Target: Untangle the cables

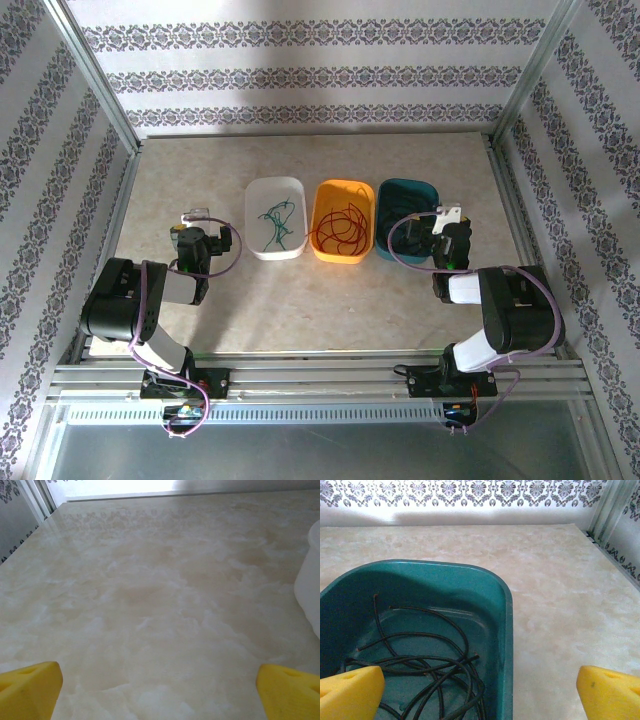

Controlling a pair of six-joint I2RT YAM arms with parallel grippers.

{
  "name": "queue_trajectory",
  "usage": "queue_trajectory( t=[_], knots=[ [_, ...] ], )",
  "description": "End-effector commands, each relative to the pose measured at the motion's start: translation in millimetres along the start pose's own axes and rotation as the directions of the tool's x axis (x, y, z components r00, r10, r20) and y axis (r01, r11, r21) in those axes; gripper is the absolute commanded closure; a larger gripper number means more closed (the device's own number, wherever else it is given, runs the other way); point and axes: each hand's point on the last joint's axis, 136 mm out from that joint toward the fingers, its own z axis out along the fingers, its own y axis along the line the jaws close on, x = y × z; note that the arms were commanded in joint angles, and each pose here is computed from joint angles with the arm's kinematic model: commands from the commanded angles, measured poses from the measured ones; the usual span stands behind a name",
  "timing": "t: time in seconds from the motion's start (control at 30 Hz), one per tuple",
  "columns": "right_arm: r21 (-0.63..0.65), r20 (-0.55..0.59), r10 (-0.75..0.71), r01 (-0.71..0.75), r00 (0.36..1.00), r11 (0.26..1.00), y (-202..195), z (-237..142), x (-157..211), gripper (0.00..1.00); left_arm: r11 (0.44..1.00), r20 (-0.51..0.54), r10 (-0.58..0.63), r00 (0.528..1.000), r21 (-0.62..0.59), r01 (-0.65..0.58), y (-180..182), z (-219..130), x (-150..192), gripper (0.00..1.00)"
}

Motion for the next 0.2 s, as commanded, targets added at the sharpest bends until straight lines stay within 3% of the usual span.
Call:
queue_trajectory(
  t=[0.0,0.17],
  knots=[
    [-0.034,0.007,0.027,-0.027,1.0,0.999,0.6,5.2,-6.5,0.02,1.0,0.053,-0.024,0.998,-0.001,0.024,4.5,1.2,-13.6,0.01],
    [-0.07,0.011,0.033,-0.032,0.999,0.997,3.8,3.9,-6.9,0.02,1.0,0.053,-0.022,0.998,-0.001,0.022,4.5,1.1,-13.7,0.01]
  ],
)
